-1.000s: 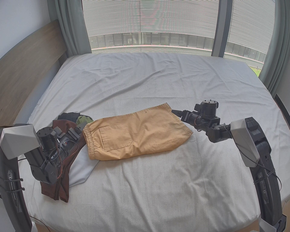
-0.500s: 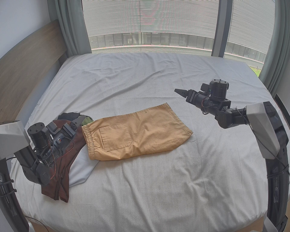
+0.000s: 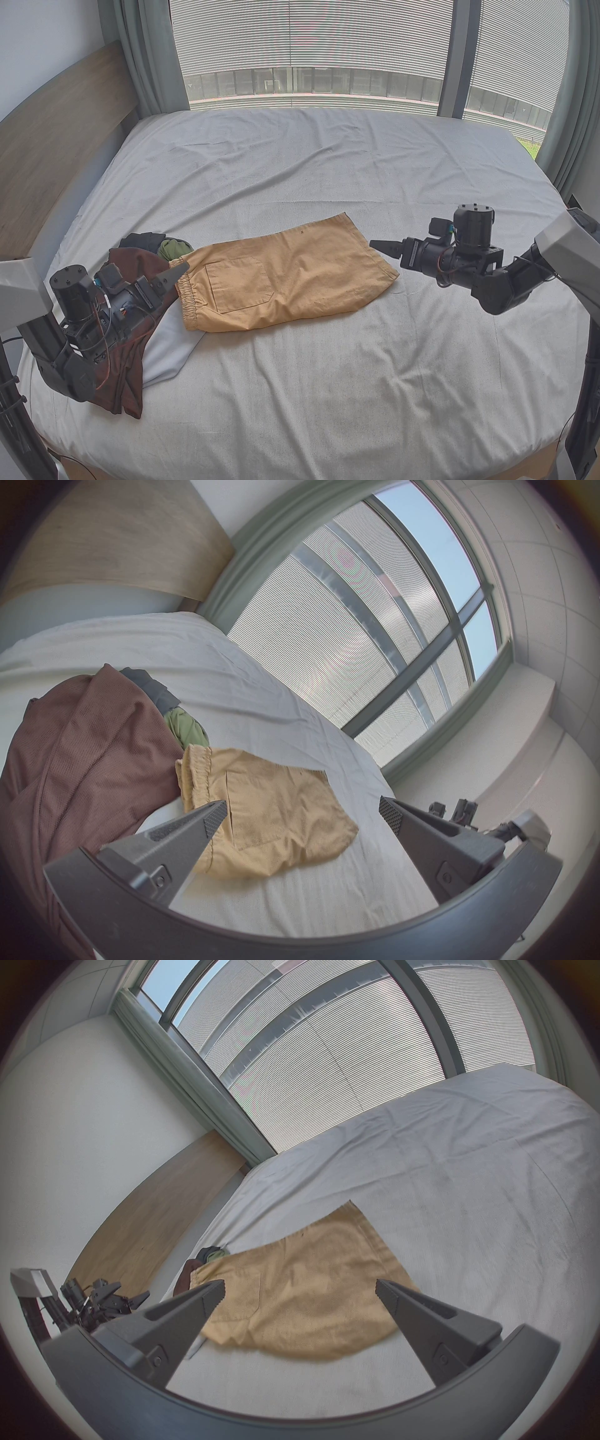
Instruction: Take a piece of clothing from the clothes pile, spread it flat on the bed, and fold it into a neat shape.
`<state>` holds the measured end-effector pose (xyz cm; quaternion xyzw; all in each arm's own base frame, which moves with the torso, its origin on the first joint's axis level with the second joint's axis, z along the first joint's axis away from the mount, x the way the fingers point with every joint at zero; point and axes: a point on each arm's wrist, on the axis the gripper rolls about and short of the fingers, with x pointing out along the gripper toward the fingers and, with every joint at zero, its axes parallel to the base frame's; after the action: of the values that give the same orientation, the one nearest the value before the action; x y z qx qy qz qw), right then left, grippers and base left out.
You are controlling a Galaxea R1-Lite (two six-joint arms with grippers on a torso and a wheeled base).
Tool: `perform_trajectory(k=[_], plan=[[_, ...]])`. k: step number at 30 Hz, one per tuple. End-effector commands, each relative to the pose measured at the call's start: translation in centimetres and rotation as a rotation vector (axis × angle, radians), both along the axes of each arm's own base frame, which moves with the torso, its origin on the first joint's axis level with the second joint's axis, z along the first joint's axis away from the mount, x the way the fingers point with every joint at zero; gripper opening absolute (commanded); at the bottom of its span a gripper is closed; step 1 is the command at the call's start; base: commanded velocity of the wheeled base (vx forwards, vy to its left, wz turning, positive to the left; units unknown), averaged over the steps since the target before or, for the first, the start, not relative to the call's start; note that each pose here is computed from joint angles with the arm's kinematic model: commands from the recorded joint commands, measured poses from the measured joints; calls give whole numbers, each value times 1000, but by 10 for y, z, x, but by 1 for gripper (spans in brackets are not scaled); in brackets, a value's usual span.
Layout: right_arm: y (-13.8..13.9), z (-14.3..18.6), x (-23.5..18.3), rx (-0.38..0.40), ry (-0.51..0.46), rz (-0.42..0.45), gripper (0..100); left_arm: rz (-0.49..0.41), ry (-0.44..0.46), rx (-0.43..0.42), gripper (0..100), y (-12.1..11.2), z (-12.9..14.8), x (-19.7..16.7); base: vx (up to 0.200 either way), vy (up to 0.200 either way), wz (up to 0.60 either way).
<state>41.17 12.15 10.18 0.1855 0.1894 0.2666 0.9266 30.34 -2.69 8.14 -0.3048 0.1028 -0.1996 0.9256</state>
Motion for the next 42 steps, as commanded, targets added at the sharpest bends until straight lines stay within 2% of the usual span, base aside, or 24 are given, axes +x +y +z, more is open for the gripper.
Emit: perform_trajectory(k=[1,10,17,23,30,34,42], plan=[[3,-10,-29,-7,18,36,100,-74,17,67,100,-10,-4,-21,0,0,0],[13,-60,-19,51,90,14,100,-96,11,143,100,-14,-9,-28,0,0,0],[17,-79,-16,40,129,19,100,-98,18,142,100,-14,-11,-27,0,0,0],[21,-108,-3,48,175,9,100,-98,24,142,100,-14,-12,-27,0,0,0],[27,-124,14,83,197,-6,100,-92,24,141,100,-13,-12,-26,0,0,0],[32,-132,21,75,216,-29,100,-90,22,139,100,-13,-12,-26,0,0,0],[43,-142,30,74,206,-21,100,-89,19,139,100,-13,-11,-25,0,0,0]])
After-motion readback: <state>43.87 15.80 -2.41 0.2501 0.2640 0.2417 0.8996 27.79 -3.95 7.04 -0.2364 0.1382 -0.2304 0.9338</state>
